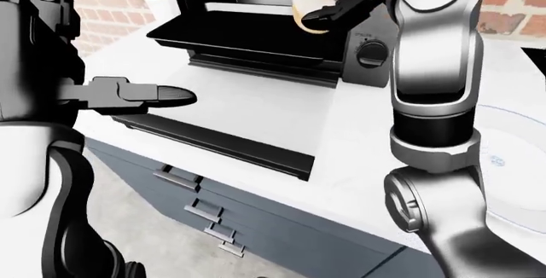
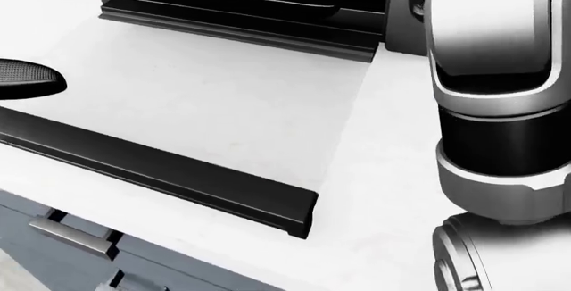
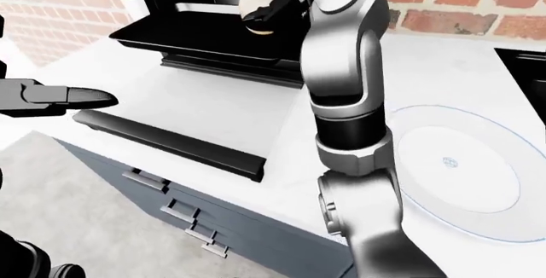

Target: Place the bread on the tray of the toaster oven.

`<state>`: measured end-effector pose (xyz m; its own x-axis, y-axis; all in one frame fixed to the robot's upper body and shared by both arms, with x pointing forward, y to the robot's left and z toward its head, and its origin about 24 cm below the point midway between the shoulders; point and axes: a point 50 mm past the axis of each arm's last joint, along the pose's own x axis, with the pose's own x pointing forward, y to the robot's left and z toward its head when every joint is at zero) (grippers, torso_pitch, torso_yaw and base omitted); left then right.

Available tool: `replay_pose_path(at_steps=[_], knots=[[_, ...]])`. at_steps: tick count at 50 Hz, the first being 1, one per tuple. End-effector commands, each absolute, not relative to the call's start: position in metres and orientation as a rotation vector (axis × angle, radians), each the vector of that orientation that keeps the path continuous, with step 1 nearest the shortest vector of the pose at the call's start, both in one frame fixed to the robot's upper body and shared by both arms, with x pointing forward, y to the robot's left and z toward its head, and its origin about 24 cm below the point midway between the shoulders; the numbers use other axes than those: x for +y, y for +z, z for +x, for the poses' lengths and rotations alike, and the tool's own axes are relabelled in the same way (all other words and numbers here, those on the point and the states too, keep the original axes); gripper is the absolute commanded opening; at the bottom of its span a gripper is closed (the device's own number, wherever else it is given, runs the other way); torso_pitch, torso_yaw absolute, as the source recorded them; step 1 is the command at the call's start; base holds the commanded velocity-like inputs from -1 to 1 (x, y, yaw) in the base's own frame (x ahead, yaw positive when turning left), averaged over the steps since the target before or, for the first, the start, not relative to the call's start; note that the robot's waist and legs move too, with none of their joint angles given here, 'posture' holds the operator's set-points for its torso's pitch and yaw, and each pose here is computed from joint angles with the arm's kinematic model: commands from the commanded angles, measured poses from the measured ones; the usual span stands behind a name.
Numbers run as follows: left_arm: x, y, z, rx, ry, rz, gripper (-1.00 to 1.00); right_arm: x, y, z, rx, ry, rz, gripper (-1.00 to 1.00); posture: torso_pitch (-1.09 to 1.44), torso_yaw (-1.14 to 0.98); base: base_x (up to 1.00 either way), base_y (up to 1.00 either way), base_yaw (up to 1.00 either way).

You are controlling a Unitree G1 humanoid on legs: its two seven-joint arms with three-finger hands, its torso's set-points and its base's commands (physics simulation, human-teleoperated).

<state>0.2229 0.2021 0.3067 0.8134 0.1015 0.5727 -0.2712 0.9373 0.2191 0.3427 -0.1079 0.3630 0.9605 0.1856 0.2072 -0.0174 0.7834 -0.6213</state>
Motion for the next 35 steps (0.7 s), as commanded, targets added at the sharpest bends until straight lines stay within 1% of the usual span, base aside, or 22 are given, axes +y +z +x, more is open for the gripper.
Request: replay_pose_path(at_steps=[1, 16, 35], knots=[[0.203, 0.317, 0.216, -0.656, 0.22, 0.31, 1.0, -0.106, 0.381, 0.334, -0.354, 0.091, -0.672, -0.33, 0.0, 0.44, 0.0, 0.0, 0.0], [0.203, 0.318, 0.215, -0.66, 0.218, 0.32, 1.0, -0.107, 0.376, 0.352, -0.342, 0.092, -0.671, -0.35, 0.0, 0.45, 0.0, 0.0, 0.0], [0.201, 0.314, 0.218, -0.657, 0.218, 0.324, 1.0, -0.112, 0.368, 0.363, -0.321, 0.071, -0.68, -0.35, 0.0, 0.45, 0.0, 0.0, 0.0]])
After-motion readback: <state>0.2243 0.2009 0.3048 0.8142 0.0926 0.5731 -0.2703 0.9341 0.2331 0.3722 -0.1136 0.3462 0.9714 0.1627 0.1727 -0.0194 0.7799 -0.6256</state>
